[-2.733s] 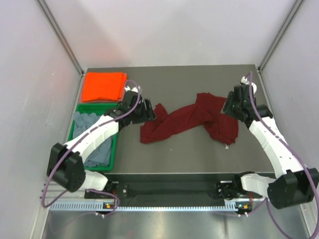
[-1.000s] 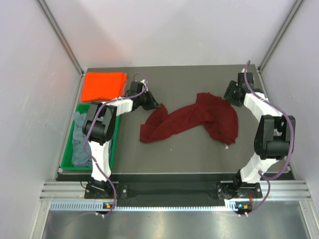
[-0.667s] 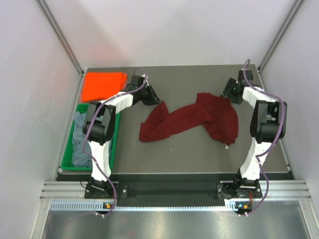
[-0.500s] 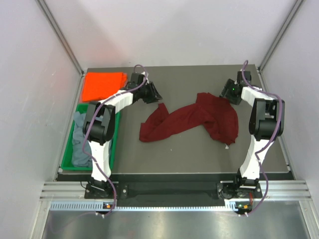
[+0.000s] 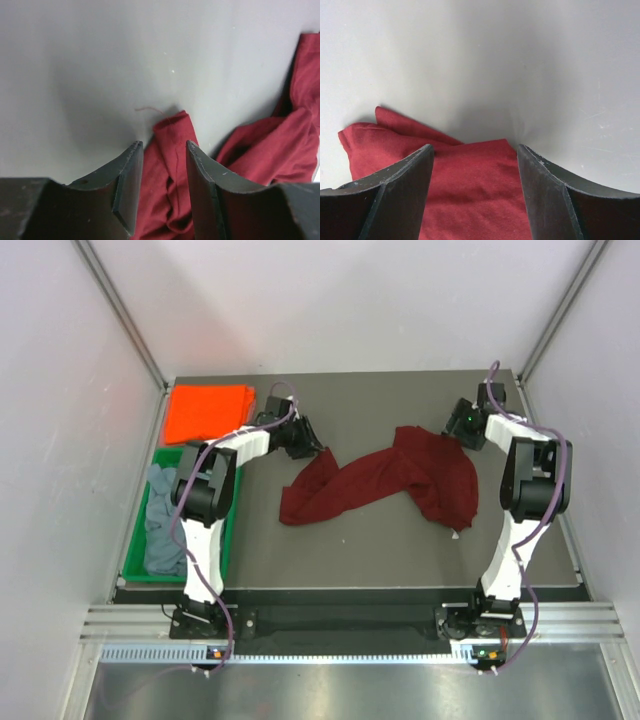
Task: Fold and stack the t-shirts
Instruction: Flatten the tshirt out
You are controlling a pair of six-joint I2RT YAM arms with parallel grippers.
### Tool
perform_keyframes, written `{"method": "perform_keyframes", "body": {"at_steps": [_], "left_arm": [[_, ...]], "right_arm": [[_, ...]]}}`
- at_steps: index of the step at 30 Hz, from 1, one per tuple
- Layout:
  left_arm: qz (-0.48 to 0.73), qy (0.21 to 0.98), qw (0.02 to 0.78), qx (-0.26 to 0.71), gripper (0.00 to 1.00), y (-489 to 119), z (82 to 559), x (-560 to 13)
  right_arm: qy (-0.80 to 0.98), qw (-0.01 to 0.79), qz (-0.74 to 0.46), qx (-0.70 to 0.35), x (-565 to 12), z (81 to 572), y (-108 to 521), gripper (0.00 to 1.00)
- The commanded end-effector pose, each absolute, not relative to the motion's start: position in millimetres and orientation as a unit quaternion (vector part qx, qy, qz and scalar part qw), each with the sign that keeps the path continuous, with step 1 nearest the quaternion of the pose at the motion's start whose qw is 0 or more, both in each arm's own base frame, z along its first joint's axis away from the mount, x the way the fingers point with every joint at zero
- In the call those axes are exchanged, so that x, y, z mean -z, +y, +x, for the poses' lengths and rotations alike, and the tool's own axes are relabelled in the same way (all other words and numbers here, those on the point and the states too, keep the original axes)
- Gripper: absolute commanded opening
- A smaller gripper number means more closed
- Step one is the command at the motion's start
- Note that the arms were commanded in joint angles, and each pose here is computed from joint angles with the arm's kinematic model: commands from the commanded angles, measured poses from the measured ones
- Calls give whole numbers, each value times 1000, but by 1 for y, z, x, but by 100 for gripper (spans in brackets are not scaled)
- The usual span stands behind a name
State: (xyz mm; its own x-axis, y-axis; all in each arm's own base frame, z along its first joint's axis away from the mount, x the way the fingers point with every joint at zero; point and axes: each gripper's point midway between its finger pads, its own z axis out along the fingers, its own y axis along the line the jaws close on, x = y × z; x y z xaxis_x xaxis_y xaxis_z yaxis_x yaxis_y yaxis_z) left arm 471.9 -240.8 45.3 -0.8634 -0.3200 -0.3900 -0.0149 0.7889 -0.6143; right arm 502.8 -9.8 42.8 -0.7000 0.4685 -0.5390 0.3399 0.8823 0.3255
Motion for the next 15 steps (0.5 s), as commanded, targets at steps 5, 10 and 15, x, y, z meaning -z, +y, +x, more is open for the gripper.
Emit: {"method": "perform_keyframes", "body": {"at_steps": [5,10,15], "left_arm": [[-93,899,259,340,44,-254,490,-37],[-94,899,258,342,41,-256,494,-33],[-93,898,257,345,7,-257,496,-37]], "right_arm": [[901,357,227,-99,-69,510,-27,68],[903,356,215,-109,-63,516,-25,70],[906,349,215,-107,-50,522,-28,71]]}}
